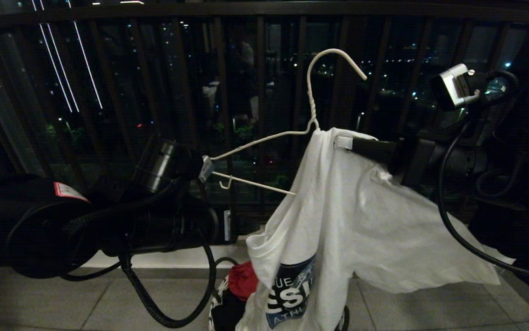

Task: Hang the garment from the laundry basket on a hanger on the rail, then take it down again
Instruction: Hang the clothes on the clothes rack

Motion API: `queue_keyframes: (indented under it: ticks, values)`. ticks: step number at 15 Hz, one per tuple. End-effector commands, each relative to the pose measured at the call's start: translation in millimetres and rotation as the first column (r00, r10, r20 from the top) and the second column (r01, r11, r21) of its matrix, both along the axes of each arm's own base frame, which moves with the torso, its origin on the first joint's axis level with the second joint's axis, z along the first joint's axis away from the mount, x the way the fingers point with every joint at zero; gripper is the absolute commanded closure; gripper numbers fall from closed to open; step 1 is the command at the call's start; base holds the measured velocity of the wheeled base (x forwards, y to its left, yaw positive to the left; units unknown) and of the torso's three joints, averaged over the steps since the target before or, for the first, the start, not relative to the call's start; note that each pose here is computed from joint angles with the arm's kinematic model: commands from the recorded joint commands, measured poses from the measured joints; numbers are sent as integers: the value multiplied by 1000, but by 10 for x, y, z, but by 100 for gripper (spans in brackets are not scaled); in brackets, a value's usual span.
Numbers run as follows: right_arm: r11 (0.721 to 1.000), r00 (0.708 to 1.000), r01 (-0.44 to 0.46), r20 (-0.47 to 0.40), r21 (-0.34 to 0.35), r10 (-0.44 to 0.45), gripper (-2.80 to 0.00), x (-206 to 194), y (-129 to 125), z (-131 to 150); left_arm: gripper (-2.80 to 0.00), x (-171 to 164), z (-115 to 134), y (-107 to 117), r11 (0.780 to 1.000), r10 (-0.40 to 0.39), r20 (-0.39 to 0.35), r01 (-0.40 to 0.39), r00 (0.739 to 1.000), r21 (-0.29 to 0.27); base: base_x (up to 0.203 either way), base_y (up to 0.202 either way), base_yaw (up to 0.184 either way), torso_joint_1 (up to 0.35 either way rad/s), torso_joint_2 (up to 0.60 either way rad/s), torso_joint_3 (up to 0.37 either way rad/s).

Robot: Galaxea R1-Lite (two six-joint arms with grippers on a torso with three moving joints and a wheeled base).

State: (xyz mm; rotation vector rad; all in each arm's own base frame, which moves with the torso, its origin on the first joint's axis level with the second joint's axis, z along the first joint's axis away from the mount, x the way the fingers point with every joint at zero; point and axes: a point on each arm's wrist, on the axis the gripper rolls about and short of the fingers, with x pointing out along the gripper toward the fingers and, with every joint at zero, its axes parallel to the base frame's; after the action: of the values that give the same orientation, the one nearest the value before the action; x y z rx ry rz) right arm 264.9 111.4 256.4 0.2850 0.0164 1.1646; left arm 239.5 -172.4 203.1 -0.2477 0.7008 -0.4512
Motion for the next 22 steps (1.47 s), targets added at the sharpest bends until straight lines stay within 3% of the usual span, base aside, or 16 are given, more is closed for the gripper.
queue_keyframes:
  ticks: [1,10,14,18,19,22]
  values:
    - [1000,1000,-4,4,2,4,0,-3,-3,7,-280,37,-76,-26,1000,4,-19,-3,1000,16,0,0,0,0,0,0]
    - [1000,1000,5,3,10,-5,0,2,-34,35,-280,133,-287,-105,998,6,-69,-1,998,62,0,0,0,0,0,0]
    - [1000,1000,5,8,12,-5,0,-11,-38,50,-280,306,-382,-217,998,35,11,-36,999,53,0,0,0,0,0,0]
    - [1000,1000,6,11,13,-7,0,-20,-46,59,-280,358,-486,-255,996,29,-5,-28,1000,79,0,0,0,0,0,0]
    - [1000,1000,6,12,13,-7,0,-25,-48,63,0,359,-486,-254,996,30,-5,-30,1000,80,0,0,0,0,0,0]
    - [1000,1000,3,13,13,-4,0,-34,-50,67,0,364,-462,-228,996,41,4,-41,999,80,0,0,0,0,0,0]
